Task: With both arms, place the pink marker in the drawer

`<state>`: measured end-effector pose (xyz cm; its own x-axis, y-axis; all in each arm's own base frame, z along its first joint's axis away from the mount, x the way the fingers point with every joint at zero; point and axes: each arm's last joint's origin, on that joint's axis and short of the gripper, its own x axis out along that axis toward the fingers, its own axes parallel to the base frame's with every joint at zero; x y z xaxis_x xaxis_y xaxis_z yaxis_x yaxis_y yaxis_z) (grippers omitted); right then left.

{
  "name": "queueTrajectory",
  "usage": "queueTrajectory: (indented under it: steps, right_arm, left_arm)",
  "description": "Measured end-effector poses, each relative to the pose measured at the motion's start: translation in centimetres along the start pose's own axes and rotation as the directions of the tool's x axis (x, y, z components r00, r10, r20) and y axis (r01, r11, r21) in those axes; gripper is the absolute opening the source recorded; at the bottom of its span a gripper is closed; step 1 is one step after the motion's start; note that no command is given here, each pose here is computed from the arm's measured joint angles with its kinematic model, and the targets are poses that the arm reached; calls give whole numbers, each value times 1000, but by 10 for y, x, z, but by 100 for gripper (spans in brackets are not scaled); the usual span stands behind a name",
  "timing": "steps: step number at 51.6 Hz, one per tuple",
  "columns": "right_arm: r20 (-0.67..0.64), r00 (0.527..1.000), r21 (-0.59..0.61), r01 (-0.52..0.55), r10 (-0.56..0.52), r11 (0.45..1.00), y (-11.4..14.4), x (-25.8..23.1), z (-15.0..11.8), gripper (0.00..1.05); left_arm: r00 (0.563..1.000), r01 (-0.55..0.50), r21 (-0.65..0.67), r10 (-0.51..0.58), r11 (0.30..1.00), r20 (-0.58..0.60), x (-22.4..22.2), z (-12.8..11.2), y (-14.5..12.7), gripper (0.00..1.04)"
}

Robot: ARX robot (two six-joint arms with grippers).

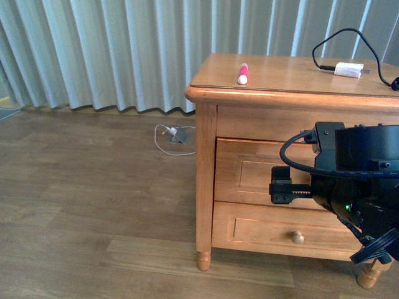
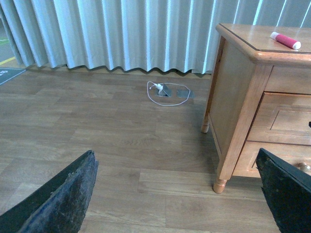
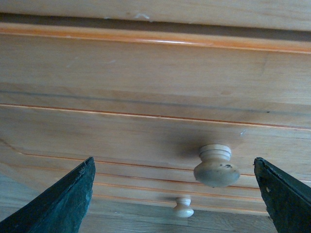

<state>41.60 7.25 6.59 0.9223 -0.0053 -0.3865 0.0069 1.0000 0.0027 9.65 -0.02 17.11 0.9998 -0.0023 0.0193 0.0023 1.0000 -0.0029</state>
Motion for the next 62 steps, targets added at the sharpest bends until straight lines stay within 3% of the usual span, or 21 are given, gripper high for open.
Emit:
queueTrajectory:
  steps: [35,38,53,62]
  right_arm:
    - [-10,999,5,49,-49,999,-13,13,-2,95]
    - [-14,998,1,60,-60,998,-14,13,-3,88]
    - [-34,997,-6,72,-72,997,-20,16,-5,27]
    - [-53,997,5,63,-62,998,-20,16,-6,23]
  left_arm:
    - [1000,0,0,0,1000,0,0,0,0,99]
    - [1000,0,0,0,1000,0,0,0,0,99]
    - [1000,0,0,0,1000,0,0,0,0,99]
    - [1000,0,0,0,1000,0,0,0,0,99]
